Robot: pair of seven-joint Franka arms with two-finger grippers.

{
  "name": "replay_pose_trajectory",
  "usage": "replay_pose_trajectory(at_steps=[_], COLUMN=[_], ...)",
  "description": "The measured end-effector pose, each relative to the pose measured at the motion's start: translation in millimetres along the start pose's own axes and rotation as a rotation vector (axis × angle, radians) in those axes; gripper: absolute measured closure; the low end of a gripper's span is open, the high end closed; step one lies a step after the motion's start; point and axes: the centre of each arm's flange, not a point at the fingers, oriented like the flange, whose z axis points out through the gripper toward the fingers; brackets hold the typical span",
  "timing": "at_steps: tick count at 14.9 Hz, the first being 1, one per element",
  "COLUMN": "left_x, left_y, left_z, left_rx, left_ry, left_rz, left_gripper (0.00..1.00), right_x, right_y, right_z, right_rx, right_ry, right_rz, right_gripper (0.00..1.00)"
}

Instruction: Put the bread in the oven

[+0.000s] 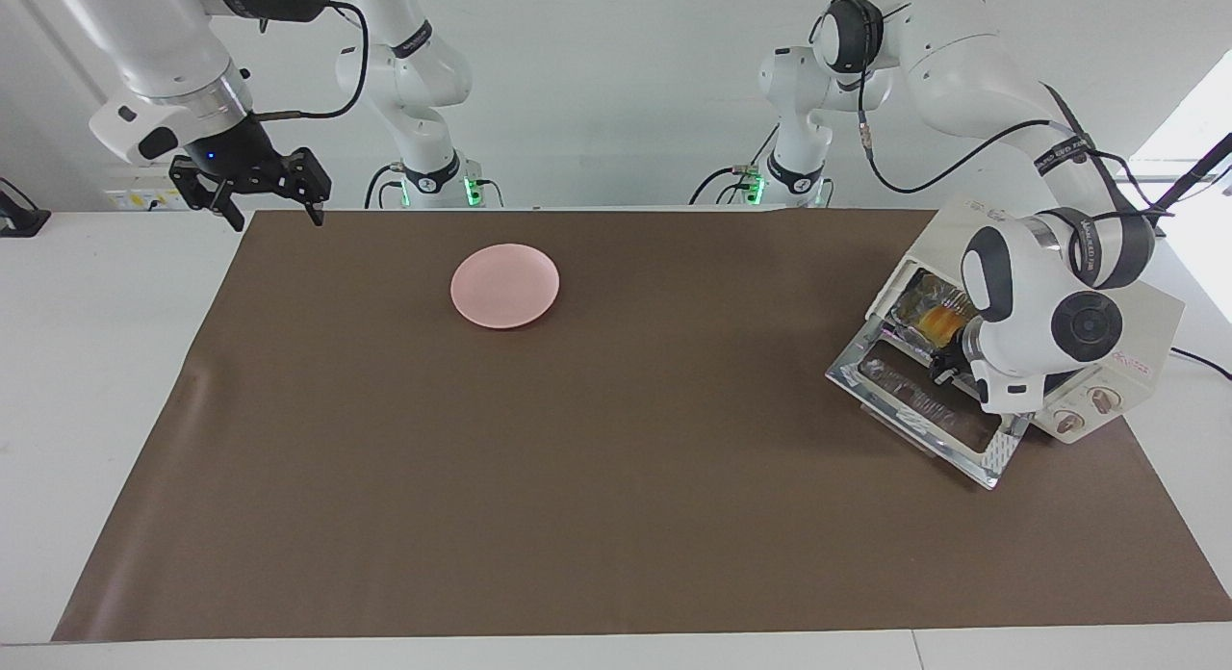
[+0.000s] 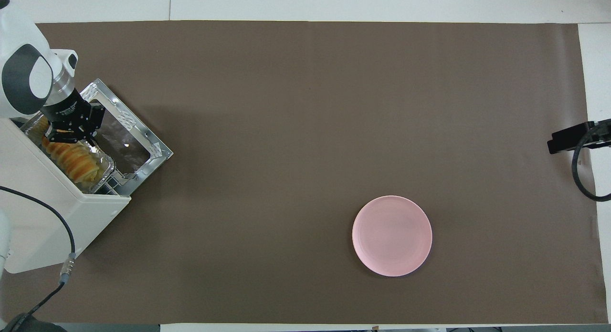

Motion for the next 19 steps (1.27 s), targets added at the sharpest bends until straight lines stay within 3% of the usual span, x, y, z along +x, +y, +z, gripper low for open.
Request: replay_pose_trajectory(at_steps=[2,3,6,9,10,12,13,19], left_x=[0,0,1,2,3,3,2,-21], left_y=[-3,-5,-6,-3,-2,1,3,-12], left_z=[0,1,1,-3,-6,-15,-20,-88], left_rx=[0.000,0.001,0.000,-0.019,-0.029,-0.052,-0.062,-0.129], left_ry=[-0.002,-0.004,-0.003,0.023,0.038,0.073,0.091,0.198], left_rz=[0.005,0.006,0.007,0.012,0.017,0.052,0.078,0.245], left_gripper=[0.98,0.92,0.67,0.31,0.25,0.04,0.00,0.00], right_x=[0,0,0,0,0,0,0,0], right_y=[0,0,0,0,0,0,0,0], right_z=[0,0,0,0,0,0,0,0], right_rx=[0.000,0.000,0.000,0.000,0.000,0.000,0.000,0.000], right_ry=[0.000,0.000,0.000,0.000,0.000,0.000,0.000,0.000], right_rz=[0.000,0.000,0.000,0.000,0.000,0.000,0.000,0.000], right_gripper=[0.00,0.00,0.00,0.00,0.00,0.00,0.00,0.00])
